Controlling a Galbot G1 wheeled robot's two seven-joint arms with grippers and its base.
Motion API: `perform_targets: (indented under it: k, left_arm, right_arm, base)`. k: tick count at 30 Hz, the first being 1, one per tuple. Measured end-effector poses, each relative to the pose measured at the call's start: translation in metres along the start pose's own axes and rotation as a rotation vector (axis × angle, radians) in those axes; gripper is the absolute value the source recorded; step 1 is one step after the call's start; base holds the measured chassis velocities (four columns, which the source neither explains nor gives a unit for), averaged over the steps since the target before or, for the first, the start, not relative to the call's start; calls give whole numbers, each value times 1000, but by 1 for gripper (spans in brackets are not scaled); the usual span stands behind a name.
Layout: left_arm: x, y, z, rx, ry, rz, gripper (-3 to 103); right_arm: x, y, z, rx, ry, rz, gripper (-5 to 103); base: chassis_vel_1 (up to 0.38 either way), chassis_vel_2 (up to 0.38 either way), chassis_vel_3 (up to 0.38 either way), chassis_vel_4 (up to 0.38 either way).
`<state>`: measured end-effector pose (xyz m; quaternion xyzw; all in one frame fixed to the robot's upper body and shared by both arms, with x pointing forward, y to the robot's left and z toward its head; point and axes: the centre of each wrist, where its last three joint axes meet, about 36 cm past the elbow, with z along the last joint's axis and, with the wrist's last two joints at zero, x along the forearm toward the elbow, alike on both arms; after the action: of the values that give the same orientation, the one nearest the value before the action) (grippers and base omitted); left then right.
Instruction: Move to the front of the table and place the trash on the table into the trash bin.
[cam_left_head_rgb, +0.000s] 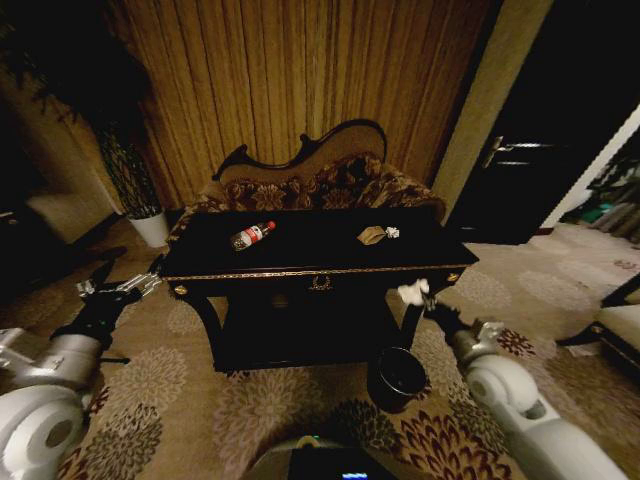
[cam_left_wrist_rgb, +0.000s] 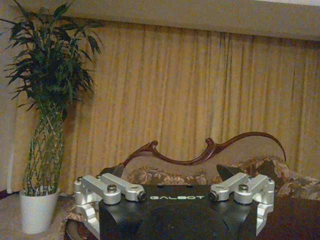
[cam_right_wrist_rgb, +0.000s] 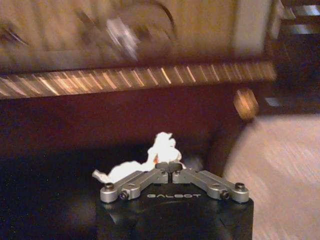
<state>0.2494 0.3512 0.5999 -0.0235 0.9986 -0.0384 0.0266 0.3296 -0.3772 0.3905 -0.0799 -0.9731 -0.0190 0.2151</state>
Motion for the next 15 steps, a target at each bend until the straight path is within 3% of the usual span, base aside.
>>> perform_targets:
  k: [9,15]
  left_arm:
    - [0,0,0,-1,0,-2,100]
    - [1,1,0,-1,-3,-4,100]
  right_arm:
    - [-67,-27,86,-54,181,159,0]
    - [-93,-30,128,-57,243,238,0]
  base:
    - [0,0,0,0]
    - [0,0,0,0]
